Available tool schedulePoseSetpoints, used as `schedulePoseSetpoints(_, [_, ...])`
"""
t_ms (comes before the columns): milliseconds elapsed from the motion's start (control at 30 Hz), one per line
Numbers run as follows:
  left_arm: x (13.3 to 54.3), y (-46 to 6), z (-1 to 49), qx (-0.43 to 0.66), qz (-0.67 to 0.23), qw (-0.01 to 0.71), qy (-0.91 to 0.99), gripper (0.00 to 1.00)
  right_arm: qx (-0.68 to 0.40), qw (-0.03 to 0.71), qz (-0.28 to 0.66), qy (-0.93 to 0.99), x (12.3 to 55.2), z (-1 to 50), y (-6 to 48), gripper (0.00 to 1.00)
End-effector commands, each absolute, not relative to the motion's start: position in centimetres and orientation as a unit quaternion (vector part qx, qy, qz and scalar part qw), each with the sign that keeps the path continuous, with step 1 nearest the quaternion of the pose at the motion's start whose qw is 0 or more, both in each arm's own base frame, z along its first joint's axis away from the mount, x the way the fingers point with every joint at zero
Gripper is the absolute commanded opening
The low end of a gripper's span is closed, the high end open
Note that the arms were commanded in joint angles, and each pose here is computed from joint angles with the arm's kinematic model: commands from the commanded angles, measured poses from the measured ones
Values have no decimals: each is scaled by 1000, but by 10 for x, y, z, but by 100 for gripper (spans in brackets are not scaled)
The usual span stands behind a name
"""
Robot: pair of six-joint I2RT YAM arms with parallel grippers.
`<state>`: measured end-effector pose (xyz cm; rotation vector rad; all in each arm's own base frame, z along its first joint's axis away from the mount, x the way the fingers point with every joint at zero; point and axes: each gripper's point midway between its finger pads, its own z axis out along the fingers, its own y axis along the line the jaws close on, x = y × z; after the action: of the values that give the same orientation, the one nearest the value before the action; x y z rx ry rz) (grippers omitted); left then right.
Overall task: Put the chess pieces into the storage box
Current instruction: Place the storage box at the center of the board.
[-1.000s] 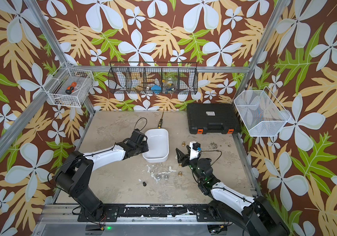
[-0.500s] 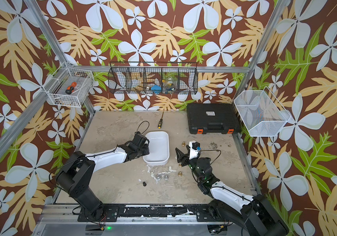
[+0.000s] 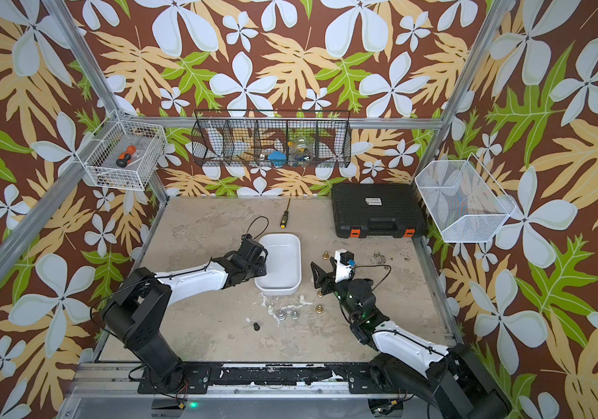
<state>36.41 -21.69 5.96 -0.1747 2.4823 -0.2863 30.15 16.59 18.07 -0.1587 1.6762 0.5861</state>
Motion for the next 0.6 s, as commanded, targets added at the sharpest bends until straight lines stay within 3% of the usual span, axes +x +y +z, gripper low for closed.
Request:
schedulePoseSetpoints(0, [365,-219,59,-52,-102,313,943,4,-65,633,255,728,304,185,166,77])
schedulePoseSetpoints(567, [362,-217,62,-50,-102,313,943,19,-66,627,256,733,306,182,168,77])
